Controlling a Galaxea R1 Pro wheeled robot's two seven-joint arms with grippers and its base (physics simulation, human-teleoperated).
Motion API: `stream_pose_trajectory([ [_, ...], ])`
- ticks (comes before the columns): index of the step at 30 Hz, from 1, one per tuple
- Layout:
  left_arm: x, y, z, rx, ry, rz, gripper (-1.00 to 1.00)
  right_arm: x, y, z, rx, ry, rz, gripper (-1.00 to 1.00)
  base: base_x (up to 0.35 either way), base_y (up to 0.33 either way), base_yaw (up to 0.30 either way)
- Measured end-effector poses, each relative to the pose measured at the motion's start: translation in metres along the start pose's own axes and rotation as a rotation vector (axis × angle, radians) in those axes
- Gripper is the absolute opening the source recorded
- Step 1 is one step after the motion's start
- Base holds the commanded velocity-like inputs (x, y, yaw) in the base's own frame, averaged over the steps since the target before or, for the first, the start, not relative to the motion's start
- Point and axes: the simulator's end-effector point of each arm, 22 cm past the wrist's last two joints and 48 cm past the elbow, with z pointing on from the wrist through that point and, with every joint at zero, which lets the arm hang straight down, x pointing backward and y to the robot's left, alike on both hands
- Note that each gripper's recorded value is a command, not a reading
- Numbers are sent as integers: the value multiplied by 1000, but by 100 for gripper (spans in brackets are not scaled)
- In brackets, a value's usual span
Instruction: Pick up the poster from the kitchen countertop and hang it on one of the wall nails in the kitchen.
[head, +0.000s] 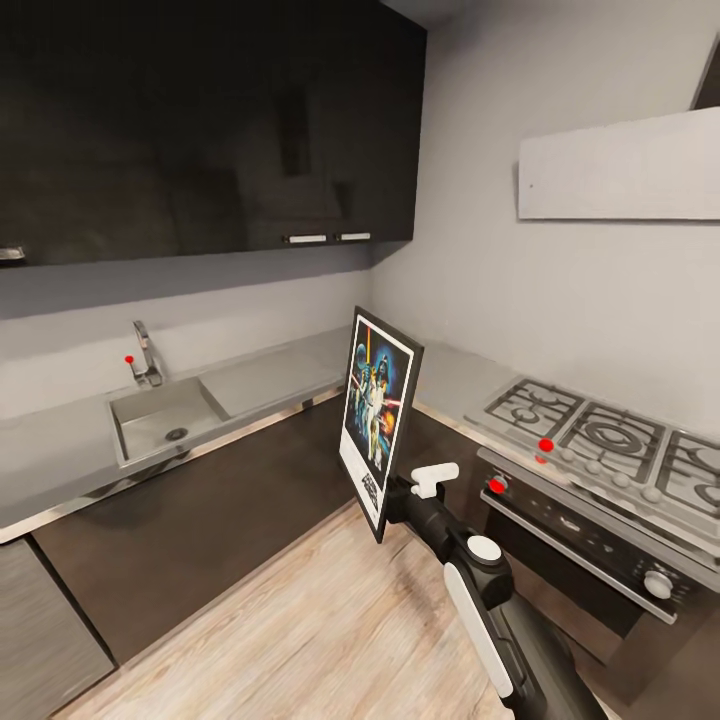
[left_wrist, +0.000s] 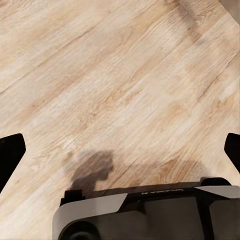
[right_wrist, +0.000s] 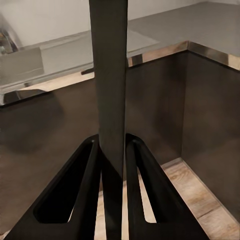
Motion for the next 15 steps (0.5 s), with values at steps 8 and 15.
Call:
stream_pose_trajectory([
  [8,0,-1,-3,0,0,0,100,-2,1,-2,0,0,0,-100,0,0,0],
  [15,0,-1,-3,0,0,0,100,-2,1,-2,0,1,0,-100,0,0,0],
])
